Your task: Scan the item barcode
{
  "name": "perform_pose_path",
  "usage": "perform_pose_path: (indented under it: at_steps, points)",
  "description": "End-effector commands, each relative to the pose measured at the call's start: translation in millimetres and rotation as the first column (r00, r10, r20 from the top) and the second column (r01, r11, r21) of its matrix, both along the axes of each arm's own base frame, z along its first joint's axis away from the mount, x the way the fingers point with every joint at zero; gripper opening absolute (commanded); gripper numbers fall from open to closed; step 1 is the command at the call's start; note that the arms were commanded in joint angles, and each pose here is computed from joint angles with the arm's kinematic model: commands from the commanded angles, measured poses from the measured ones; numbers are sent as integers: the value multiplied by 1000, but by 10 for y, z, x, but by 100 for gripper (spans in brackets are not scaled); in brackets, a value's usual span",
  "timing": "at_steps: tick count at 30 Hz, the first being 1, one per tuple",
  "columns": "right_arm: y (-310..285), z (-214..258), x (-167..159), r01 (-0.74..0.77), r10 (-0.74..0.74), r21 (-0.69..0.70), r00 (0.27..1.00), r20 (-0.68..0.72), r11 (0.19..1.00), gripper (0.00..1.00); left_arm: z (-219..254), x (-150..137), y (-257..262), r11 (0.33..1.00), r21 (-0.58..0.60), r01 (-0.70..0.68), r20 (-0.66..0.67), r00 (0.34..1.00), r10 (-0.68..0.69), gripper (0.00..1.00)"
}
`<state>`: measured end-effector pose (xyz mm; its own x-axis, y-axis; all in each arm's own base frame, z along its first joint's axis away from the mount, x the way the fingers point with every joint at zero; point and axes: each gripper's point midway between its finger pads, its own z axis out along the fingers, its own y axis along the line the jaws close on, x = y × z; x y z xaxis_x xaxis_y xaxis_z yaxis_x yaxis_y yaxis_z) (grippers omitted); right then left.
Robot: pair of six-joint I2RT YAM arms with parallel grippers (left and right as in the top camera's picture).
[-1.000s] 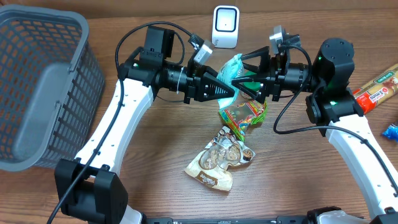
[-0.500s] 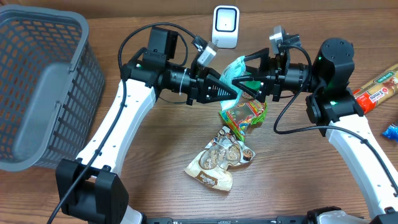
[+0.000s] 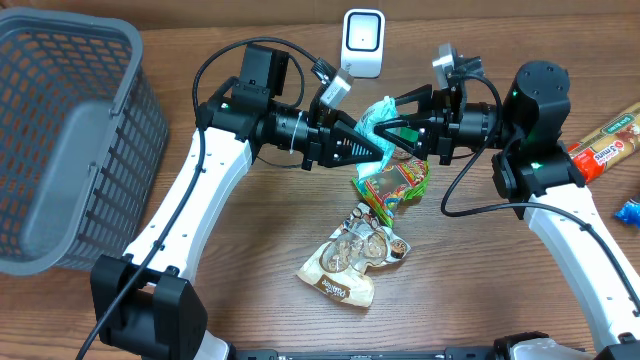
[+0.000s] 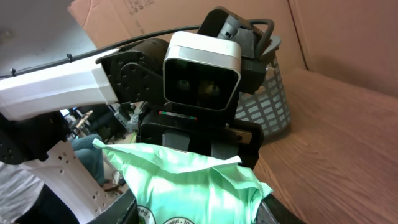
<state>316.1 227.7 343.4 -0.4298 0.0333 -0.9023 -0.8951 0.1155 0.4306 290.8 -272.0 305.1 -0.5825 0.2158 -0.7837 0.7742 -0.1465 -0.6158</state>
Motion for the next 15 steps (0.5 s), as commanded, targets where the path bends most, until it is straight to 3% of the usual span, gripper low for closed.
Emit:
perform_pose_path:
  at_steps: [1,6,11,13,15]
  points:
    - [22,52,-40,-23,23,4,1000,19,1000,26,25,-18,-45,1000,-2,11,29,1000,-11,4]
    - [22,52,-40,-23,23,4,1000,18,1000,10,25,-18,-45,1000,-1,11,29,1000,-11,4]
    - [22,53,-40,-23,23,5,1000,16,1000,4,24,-17,-44,1000,-1,10,28,1000,-10,4]
    - [22,53,-40,-23,23,5,1000,16,1000,4,23,-17,-43,1000,0,10,27,1000,-10,17]
    - [22,53,-40,-23,23,5,1000,16,1000,4,22,-17,-42,1000,0,10,27,1000,-10,44]
